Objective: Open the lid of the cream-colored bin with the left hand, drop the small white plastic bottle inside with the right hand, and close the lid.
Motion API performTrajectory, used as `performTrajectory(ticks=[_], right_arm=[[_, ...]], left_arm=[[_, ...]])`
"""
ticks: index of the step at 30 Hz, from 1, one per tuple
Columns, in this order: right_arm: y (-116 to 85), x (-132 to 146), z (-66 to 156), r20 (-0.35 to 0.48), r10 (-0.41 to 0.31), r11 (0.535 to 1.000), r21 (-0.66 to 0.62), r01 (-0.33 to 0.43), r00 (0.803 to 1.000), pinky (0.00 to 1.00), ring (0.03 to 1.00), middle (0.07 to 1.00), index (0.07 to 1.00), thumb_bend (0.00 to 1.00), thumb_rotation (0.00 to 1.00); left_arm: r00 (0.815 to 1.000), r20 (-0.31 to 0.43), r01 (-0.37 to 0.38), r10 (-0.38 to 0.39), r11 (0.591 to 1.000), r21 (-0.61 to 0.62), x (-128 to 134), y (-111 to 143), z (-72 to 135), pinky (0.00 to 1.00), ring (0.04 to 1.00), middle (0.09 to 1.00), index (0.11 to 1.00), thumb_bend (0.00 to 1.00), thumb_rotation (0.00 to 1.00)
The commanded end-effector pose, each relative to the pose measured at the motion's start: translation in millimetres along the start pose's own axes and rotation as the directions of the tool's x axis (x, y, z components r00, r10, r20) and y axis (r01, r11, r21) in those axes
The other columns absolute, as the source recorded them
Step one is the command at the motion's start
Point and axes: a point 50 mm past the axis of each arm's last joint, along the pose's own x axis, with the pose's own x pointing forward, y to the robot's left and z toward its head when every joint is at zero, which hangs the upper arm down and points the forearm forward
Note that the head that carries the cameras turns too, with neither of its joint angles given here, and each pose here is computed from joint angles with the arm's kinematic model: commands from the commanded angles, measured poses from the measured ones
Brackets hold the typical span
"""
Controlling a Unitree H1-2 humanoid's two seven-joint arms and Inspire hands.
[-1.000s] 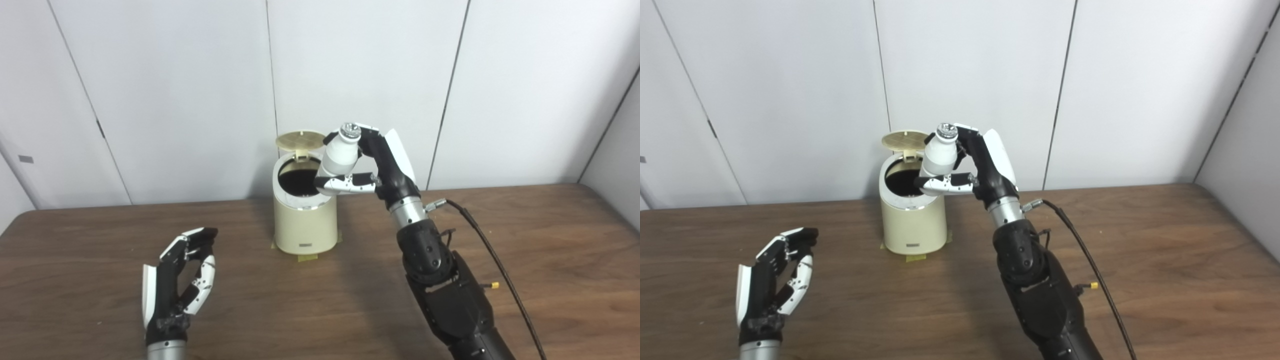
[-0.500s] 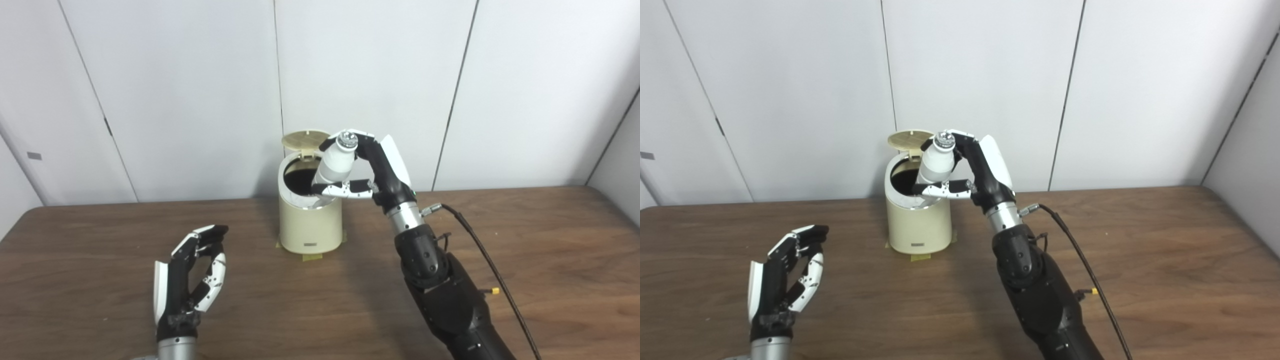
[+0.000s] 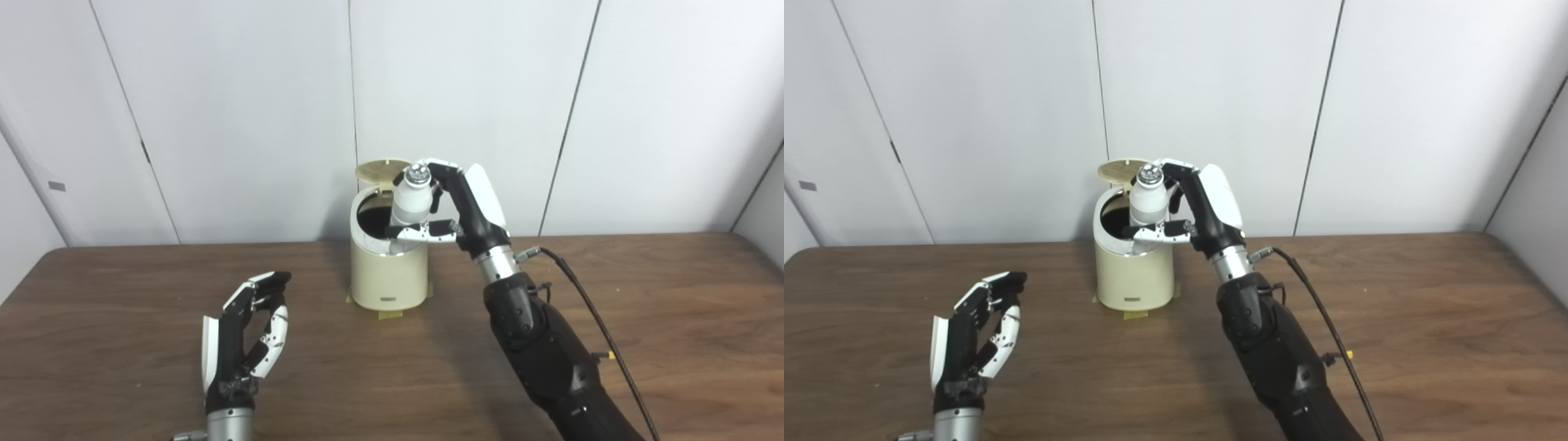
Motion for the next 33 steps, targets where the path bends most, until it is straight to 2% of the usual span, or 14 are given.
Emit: performTrajectory(ticks=[1, 9, 12, 14, 16, 25, 33], right_arm=[[-12, 30, 21, 0.121, -0.052, 0.999, 0.005, 0.052, 0.991, 0.24, 0.371, 0.485, 0.545, 0.51, 0.00], [-11, 37, 23, 0.139, -0.063, 0.998, 0.006, 0.063, 0.988, 0.28, 0.359, 0.496, 0.549, 0.51, 0.00], [-12, 40, 25, 0.150, -0.066, 0.998, 0.005, 0.066, 0.986, 0.26, 0.355, 0.497, 0.545, 0.51, 0.00], [-12, 42, 26, 0.159, -0.068, 0.998, 0.000, 0.069, 0.985, 0.22, 0.421, 0.472, 0.524, 0.51, 0.00], [-12, 45, 27, 0.167, -0.068, 0.998, -0.008, 0.070, 0.984, 0.22, 0.440, 0.465, 0.518, 0.52, 0.00], [-8, 51, 28, 0.202, -0.044, 0.998, -0.044, 0.054, 0.978, 0.18, 0.444, 0.469, 0.508, 0.52, 0.00], [-5, 53, 29, 0.258, -0.019, 0.994, -0.096, 0.045, 0.966, 0.20, 0.444, 0.470, 0.504, 0.52, 0.00]], left_arm=[[0.996, -0.083, 0.023, -0.024, 1.000, -0.010, -28, -18, -14, 0.64, 0.710, 0.722, 0.688, 0.11, 0.40], [0.996, -0.080, 0.030, -0.030, 1.000, 0.002, -28, -19, -16, 0.64, 0.713, 0.722, 0.692, 0.12, 0.41], [0.996, -0.084, 0.027, -0.028, 1.000, -0.006, -28, -20, -16, 0.64, 0.715, 0.723, 0.692, 0.12, 0.40], [0.996, -0.085, 0.027, -0.027, 1.000, -0.001, -28, -21, -16, 0.64, 0.713, 0.722, 0.692, 0.12, 0.40], [0.996, -0.087, 0.030, -0.029, 1.000, 0.005, -28, -21, -16, 0.64, 0.713, 0.722, 0.692, 0.11, 0.40], [0.996, -0.085, 0.031, -0.030, 0.999, 0.015, -29, -23, -13, 0.64, 0.713, 0.722, 0.693, 0.11, 0.39], [0.996, -0.088, 0.030, -0.029, 1.000, 0.008, -29, -25, -13, 0.65, 0.721, 0.726, 0.690, 0.10, 0.34]])
